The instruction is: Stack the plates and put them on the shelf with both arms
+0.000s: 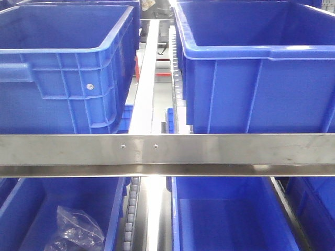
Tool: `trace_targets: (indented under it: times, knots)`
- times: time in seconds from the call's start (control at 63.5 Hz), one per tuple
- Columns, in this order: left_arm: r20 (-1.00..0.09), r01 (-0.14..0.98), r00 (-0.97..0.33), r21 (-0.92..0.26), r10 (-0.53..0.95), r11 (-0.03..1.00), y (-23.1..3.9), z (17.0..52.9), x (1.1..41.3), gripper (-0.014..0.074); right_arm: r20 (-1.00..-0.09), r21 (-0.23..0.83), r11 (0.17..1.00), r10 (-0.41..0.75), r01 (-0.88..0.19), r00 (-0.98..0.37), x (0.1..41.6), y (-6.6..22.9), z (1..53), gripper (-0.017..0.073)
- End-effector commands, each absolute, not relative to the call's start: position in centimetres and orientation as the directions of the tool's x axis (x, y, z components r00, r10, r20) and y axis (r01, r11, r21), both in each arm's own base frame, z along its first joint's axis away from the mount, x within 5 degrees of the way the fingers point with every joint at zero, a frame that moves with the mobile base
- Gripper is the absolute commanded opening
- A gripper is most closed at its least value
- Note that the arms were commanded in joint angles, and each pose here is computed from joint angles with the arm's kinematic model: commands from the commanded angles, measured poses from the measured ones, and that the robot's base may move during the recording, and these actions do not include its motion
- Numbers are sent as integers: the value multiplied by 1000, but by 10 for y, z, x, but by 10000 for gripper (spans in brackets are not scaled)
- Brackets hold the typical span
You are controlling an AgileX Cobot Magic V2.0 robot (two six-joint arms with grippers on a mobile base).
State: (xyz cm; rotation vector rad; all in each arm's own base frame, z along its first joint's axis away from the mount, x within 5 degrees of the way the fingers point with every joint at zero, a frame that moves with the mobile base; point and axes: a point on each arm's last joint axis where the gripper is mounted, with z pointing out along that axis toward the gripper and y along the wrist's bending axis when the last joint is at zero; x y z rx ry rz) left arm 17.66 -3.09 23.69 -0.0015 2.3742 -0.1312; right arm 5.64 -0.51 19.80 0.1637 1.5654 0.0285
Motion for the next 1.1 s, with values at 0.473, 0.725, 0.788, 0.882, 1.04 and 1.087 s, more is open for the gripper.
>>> trace_targets:
  times: [0.473,0.725,0.788,0.882,1.04,1.087]
  knots:
    - [-751,43,-658,-118,-60,992,-32,250,183,86,-988,120,990,113,67,102,55,-4,206,53]
    - [-756,44,-652,-119,-62,992,-32,252,182,86,-988,120,990,113,67,102,55,-4,206,53]
    - [-770,47,-635,-122,-65,991,-31,256,178,86,-988,120,990,113,67,102,55,-4,206,53]
    - [-833,76,-554,-75,-21,994,-26,268,163,86,-988,120,990,113,67,102,55,-4,206,53]
    - [-943,117,-331,-74,-32,990,-20,278,124,86,-988,120,990,113,67,102,55,-4,206,53]
    - [-964,123,-264,-78,-43,989,-17,276,113,86,-988,120,990,113,67,102,55,-4,206,53]
